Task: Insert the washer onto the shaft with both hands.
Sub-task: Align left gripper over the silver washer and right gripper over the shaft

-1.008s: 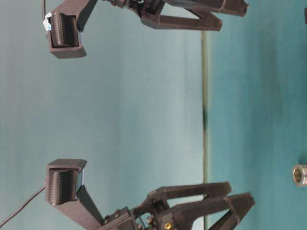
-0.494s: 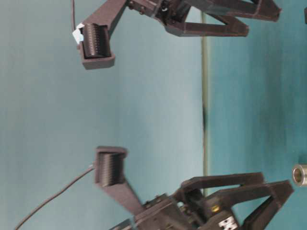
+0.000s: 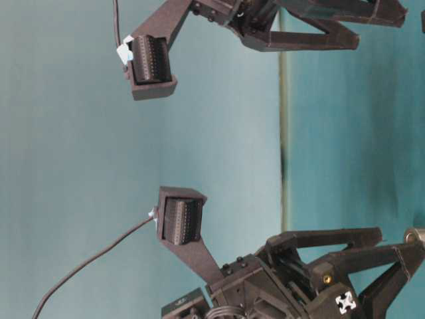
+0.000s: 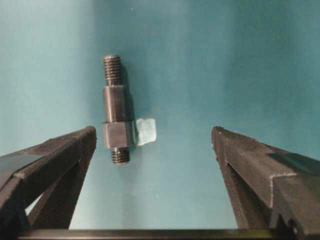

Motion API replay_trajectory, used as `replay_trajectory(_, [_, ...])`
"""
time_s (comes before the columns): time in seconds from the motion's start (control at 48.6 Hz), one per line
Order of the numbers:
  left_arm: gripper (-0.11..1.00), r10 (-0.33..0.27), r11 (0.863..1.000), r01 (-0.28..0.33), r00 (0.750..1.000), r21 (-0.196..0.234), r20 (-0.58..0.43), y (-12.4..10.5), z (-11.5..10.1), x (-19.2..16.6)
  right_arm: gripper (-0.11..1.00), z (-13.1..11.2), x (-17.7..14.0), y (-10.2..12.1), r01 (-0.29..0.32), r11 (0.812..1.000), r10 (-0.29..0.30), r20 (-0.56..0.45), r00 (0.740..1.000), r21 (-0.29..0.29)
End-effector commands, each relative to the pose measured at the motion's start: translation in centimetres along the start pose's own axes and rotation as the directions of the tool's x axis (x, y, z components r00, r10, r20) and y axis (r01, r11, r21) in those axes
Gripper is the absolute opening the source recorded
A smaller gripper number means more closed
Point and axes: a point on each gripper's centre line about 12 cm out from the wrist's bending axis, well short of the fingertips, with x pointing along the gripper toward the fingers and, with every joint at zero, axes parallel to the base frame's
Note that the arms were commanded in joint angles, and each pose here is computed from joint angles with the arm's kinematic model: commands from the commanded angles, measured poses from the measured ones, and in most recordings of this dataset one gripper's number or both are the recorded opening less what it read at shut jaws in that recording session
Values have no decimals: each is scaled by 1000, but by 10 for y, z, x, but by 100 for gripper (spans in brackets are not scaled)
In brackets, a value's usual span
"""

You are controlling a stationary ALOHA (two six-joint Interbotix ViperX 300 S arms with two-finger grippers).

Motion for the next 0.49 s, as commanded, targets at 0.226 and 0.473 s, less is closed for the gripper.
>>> replay_trajectory(0.226, [88,3,1000,-3,1000,-18,15,1,6,-1,86,3,6,8,-16,1000,16,19,1000,-1])
replay_trajectory(0.473, [88,2,998,-2,1000,-64,1,1,3,5,86,3,11,9,-21,1000,21,28,999,2])
